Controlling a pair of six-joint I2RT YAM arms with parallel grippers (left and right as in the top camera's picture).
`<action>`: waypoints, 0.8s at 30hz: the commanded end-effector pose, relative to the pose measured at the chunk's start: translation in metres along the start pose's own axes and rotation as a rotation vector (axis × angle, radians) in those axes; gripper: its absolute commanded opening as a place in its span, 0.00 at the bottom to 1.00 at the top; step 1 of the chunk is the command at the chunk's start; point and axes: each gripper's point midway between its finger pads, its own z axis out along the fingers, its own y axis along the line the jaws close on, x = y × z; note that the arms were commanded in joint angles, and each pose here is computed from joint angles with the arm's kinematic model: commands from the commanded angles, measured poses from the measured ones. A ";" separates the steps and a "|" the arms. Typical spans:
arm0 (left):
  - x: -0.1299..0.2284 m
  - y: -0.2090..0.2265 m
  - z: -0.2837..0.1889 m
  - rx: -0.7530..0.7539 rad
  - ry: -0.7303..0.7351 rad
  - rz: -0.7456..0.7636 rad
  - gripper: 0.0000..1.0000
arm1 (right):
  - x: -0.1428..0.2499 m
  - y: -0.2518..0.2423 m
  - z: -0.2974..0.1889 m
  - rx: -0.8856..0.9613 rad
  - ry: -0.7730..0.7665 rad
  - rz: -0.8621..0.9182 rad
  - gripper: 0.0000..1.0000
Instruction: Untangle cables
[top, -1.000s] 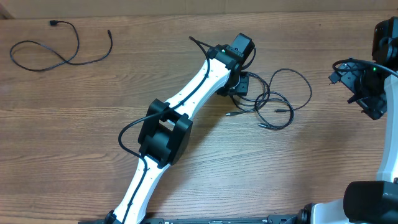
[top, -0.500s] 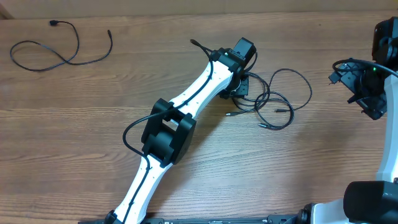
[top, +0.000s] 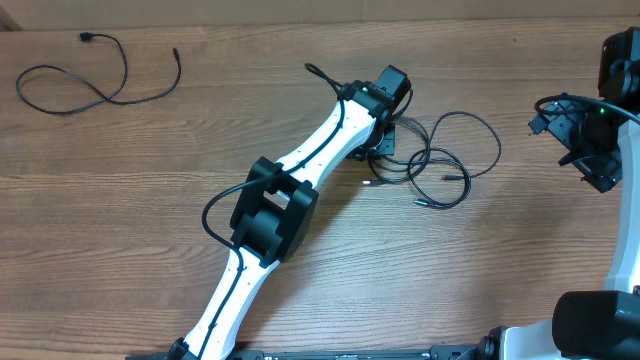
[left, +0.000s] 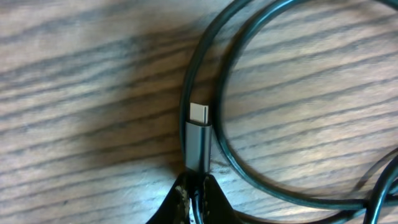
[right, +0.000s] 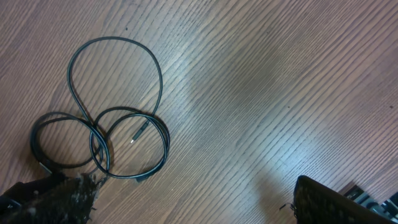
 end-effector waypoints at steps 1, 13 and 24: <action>0.003 0.024 0.013 -0.061 0.042 -0.026 0.04 | -0.001 -0.002 -0.004 -0.004 -0.019 0.002 1.00; -0.023 0.020 -0.071 0.042 0.006 -0.056 0.04 | -0.001 -0.002 -0.004 -0.004 -0.019 0.002 1.00; -0.031 0.038 -0.087 -0.014 -0.024 -0.075 1.00 | -0.001 -0.002 -0.004 -0.004 -0.019 0.002 1.00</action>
